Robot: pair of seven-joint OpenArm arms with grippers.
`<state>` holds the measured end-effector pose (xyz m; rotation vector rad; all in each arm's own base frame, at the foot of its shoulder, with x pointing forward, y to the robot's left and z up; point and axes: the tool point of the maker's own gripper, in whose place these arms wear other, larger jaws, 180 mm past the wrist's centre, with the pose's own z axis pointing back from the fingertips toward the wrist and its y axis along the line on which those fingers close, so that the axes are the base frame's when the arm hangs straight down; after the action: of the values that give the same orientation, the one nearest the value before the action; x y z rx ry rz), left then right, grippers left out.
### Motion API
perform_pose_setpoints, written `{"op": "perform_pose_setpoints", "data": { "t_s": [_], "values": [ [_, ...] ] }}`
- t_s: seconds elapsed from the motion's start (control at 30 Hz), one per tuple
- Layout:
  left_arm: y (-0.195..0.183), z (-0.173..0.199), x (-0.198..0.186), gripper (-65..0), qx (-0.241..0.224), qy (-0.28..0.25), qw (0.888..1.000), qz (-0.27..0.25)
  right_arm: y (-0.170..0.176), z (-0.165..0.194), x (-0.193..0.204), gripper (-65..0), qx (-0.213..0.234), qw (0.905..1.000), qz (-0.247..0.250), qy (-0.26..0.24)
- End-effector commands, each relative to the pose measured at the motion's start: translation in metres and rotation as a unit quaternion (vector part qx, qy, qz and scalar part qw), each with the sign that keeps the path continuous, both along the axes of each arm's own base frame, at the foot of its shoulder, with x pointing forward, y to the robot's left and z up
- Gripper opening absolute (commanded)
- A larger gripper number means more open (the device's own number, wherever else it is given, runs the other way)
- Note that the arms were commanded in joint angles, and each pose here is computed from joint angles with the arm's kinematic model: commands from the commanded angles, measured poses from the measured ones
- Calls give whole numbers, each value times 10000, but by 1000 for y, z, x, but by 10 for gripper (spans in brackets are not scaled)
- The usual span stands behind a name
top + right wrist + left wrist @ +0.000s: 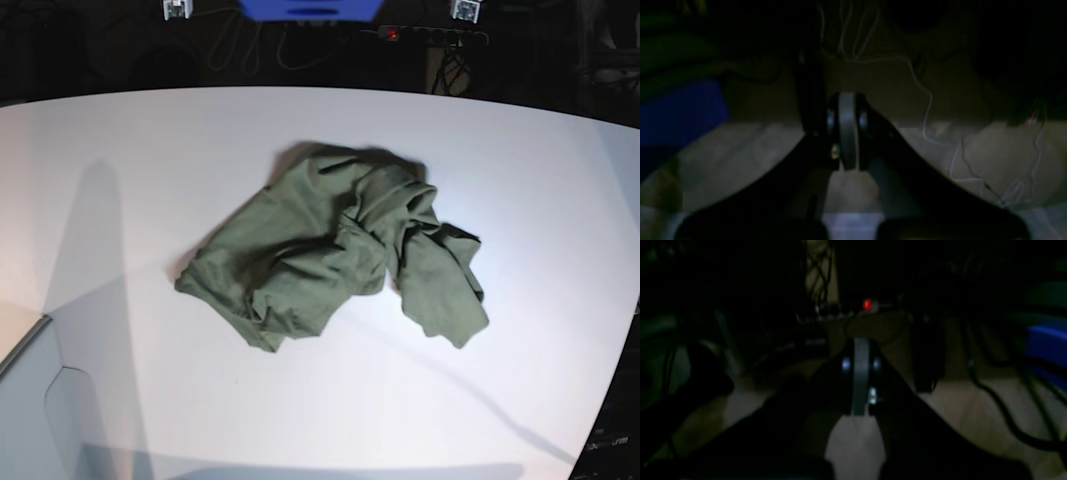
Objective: Layout the t-shirt on the table in an organized manner, then fold the t-shirt properly
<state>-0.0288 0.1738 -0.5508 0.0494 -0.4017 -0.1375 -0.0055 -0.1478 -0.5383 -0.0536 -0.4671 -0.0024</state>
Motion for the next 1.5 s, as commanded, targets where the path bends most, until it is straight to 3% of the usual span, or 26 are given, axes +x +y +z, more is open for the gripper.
{"op": "perform_pose_setpoints", "data": {
  "t_s": [0.0,0.1,0.33,0.47,0.63,0.87,0.97,1.17,1.23,1.4,1.47],
  "values": [
    [2,16,15,-650,-29,-353,9994,24,-7,0,-31,-650,-45,9971,-67,760],
    [20,55,37,-650,153,-905,9955,239,-22,28,-14,-650,-207,9990,-195,350],
    [31,126,81,-650,327,-1866,9817,213,-44,89,32,-650,-509,9967,-254,-571],
    [28,156,99,-650,267,-2261,9735,217,-47,122,63,-650,-596,9914,-220,-1141],
    [35,186,118,-650,-91,-2701,9599,741,-41,160,99,-650,-591,9817,-148,-1803],
    [51,207,132,-645,-256,-3073,9433,1227,-27,180,137,-650,-431,9701,-47,-2387],
    [50,214,137,-598,-323,-3196,9384,1271,-14,186,156,-650,-265,9648,40,-2617],
    [48,223,162,-428,-391,-3527,9263,1269,20,205,198,-650,131,9472,270,-3192],
    [49,226,171,-409,-395,-3651,9218,1246,25,212,212,-650,192,9415,294,-3351],
    [51,238,199,-408,-426,-4021,9065,1213,55,210,245,-650,471,9503,565,-3025],
    [51,243,209,-407,-433,-4160,9004,1201,65,213,257,-606,546,9529,659,-2911]
  ]
}}
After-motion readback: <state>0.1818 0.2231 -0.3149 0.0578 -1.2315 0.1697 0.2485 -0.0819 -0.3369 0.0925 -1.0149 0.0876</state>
